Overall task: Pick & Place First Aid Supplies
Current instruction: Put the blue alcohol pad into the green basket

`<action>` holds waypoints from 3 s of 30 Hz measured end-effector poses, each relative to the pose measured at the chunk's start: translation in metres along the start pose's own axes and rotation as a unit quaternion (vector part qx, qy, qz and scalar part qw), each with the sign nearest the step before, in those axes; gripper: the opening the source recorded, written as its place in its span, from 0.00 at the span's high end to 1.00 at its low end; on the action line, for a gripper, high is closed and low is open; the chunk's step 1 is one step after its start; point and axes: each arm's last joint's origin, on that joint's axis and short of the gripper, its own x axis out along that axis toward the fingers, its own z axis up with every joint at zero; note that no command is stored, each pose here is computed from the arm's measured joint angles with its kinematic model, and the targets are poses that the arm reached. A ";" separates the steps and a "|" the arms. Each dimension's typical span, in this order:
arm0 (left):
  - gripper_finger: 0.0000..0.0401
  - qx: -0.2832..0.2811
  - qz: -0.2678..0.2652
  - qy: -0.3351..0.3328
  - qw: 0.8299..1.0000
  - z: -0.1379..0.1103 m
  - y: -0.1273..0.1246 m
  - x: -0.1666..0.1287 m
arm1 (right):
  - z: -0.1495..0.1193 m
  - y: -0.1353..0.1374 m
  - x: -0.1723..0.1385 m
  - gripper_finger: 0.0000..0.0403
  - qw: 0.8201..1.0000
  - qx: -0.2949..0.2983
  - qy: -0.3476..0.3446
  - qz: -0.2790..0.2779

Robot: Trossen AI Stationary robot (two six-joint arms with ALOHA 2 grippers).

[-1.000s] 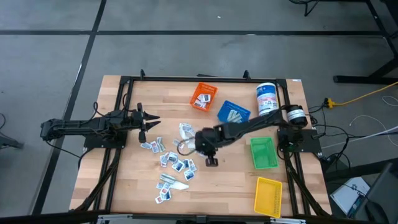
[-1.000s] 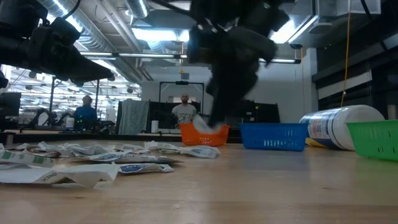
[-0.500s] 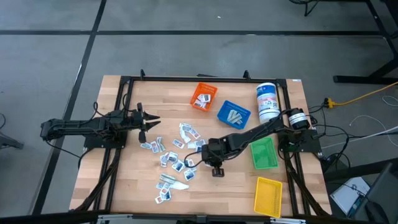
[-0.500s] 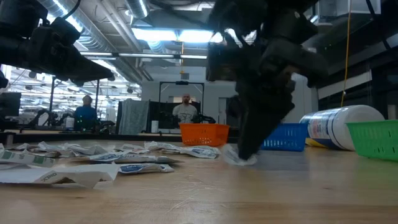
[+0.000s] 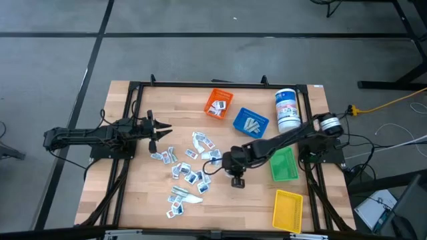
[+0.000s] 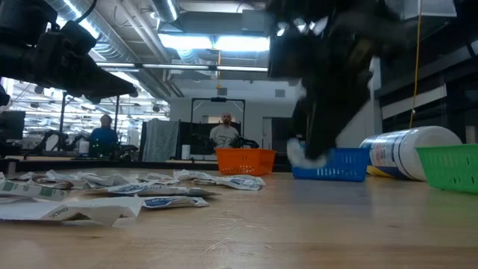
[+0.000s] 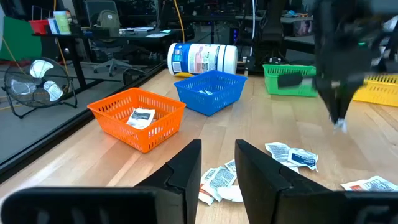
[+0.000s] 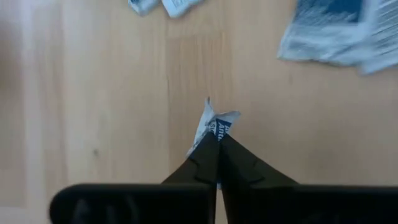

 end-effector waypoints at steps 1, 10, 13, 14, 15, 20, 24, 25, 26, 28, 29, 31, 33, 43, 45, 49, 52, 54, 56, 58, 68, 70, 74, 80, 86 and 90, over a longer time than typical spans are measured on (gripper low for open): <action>0.77 0.000 0.000 0.000 1.000 0.000 0.000 0.000 | -0.001 0.001 -0.008 0.96 1.000 -0.001 -0.001 -0.009; 0.77 0.000 0.000 0.001 1.000 0.000 0.000 0.000 | -0.027 0.002 -0.075 0.99 0.992 0.082 0.058 -0.073; 0.77 0.000 0.000 0.000 1.000 0.000 0.000 0.000 | -0.037 0.004 -0.091 0.98 0.985 0.124 0.079 -0.086; 0.77 0.000 0.000 0.000 1.000 0.000 0.000 0.000 | -0.041 0.004 -0.095 0.97 0.982 0.136 0.089 -0.092; 0.77 0.000 0.000 0.000 1.000 0.000 0.000 0.000 | -0.045 0.005 -0.099 0.96 0.979 0.148 0.099 -0.098; 0.77 0.000 0.000 0.000 1.000 0.000 0.000 0.000 | -0.064 0.008 -0.115 0.93 0.959 0.202 0.147 -0.136; 0.77 0.000 0.000 0.000 1.000 0.000 0.000 0.000 | -0.074 0.010 -0.121 0.93 0.939 0.243 0.176 -0.170; 0.77 0.000 0.000 0.000 1.000 0.000 0.000 0.000 | -0.076 0.010 -0.122 0.94 0.933 0.254 0.182 -0.179; 0.77 0.000 0.000 0.000 1.000 0.000 0.000 0.000 | -0.078 0.010 -0.123 0.95 0.927 0.266 0.187 -0.188; 0.77 0.000 0.000 0.000 1.000 0.000 0.000 0.000 | -0.082 0.011 -0.125 0.96 0.914 0.291 0.195 -0.206; 0.77 0.000 0.000 0.000 1.000 0.000 0.000 0.000 | -0.084 0.011 -0.126 0.97 0.905 0.307 0.198 -0.217; 0.77 0.000 0.000 0.000 1.000 0.000 0.000 0.000 | -0.088 0.011 -0.126 0.98 0.888 0.340 0.200 -0.236; 0.77 0.000 0.000 0.000 1.000 0.000 0.000 0.000 | -0.094 0.010 -0.124 0.98 0.871 0.367 0.202 -0.255; 0.77 0.000 0.000 0.000 1.000 0.000 0.000 0.000 | -0.128 0.007 -0.093 0.84 0.817 0.451 0.254 -0.254; 0.77 0.000 0.000 0.000 1.000 0.000 0.000 0.000 | -0.133 0.006 -0.085 0.80 0.822 0.452 0.248 -0.243; 0.77 0.000 0.000 0.000 1.000 0.000 0.000 0.000 | -0.136 0.004 -0.070 0.70 0.826 0.471 0.223 -0.213; 0.77 0.000 0.000 0.000 1.000 0.000 0.000 0.000 | -0.138 0.002 -0.065 0.64 0.820 0.490 0.212 -0.206; 0.77 0.000 0.000 0.000 1.000 0.000 0.000 0.000 | -0.138 0.002 -0.064 0.61 0.816 0.498 0.209 -0.204; 0.77 0.000 0.000 0.000 1.000 0.000 0.000 0.000 | -0.136 0.002 -0.066 0.59 0.812 0.505 0.211 -0.204; 0.77 0.000 0.000 0.000 1.000 0.000 0.000 0.000 | -0.127 0.004 -0.069 0.59 0.815 0.509 0.202 -0.188; 0.77 0.000 0.000 0.000 1.000 0.000 0.000 0.000 | -0.076 0.011 -0.087 0.61 0.863 0.483 0.053 -0.139; 0.77 0.000 0.000 0.000 1.000 0.000 0.000 0.000 | -0.066 0.011 -0.088 0.61 0.880 0.457 0.005 -0.127; 0.77 0.000 0.000 0.000 1.000 0.000 0.000 0.000 | -0.046 0.011 -0.084 0.61 0.907 0.397 -0.103 -0.099; 0.77 0.000 0.000 0.000 1.000 0.000 0.000 0.000 | -0.019 0.007 -0.063 0.61 0.924 0.326 -0.186 -0.075; 0.77 0.000 0.000 0.000 1.000 0.000 0.000 0.000 | 0.002 -0.006 -0.036 0.61 0.940 0.267 -0.207 -0.038; 0.77 0.000 0.000 0.000 1.000 0.000 0.000 0.000 | 0.011 -0.022 -0.026 0.61 0.953 0.234 -0.194 -0.005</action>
